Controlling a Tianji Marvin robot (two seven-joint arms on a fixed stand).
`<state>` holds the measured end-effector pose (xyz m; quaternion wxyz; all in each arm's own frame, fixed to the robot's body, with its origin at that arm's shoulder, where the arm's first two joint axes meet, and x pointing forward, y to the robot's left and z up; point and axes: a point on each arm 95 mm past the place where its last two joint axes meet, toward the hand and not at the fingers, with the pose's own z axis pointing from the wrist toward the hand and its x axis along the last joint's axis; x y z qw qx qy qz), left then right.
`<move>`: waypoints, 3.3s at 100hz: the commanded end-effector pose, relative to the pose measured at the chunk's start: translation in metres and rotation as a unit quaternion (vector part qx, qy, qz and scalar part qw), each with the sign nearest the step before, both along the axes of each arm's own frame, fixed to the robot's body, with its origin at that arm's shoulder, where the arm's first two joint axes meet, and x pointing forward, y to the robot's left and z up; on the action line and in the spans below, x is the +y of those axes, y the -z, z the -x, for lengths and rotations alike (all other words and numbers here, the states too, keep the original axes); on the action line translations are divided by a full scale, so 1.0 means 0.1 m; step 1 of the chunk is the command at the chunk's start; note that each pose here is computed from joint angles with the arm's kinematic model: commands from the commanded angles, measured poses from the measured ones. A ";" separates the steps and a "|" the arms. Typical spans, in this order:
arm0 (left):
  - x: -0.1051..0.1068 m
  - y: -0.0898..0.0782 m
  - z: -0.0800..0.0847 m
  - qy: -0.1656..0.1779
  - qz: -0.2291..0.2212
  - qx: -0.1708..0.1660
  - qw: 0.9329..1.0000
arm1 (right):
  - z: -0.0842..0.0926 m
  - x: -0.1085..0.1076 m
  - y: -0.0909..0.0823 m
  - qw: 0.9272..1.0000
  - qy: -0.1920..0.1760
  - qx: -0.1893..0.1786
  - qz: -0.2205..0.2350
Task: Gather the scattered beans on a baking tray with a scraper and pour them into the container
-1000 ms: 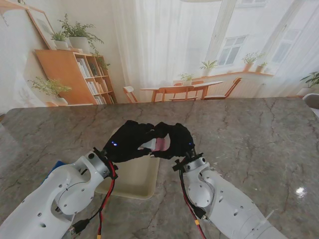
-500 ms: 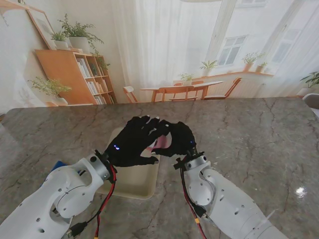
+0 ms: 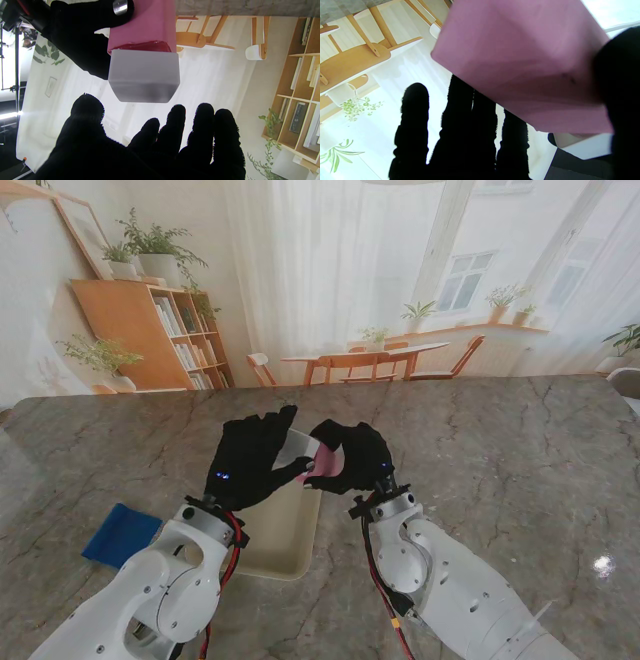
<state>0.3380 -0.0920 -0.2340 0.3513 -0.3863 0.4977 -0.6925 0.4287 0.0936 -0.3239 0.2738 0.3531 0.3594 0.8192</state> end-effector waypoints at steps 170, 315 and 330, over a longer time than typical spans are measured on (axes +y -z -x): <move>0.02 0.06 -0.02 0.127 -0.047 -0.016 0.991 | -0.02 0.01 0.02 0.999 -0.003 0.026 -0.019; -0.01 0.05 -0.04 0.183 -0.073 -0.007 0.980 | 0.00 0.01 0.01 0.999 -0.002 0.031 -0.034; 0.01 0.04 -0.01 0.187 -0.065 0.000 0.980 | 0.00 0.01 0.01 0.999 -0.002 0.031 -0.029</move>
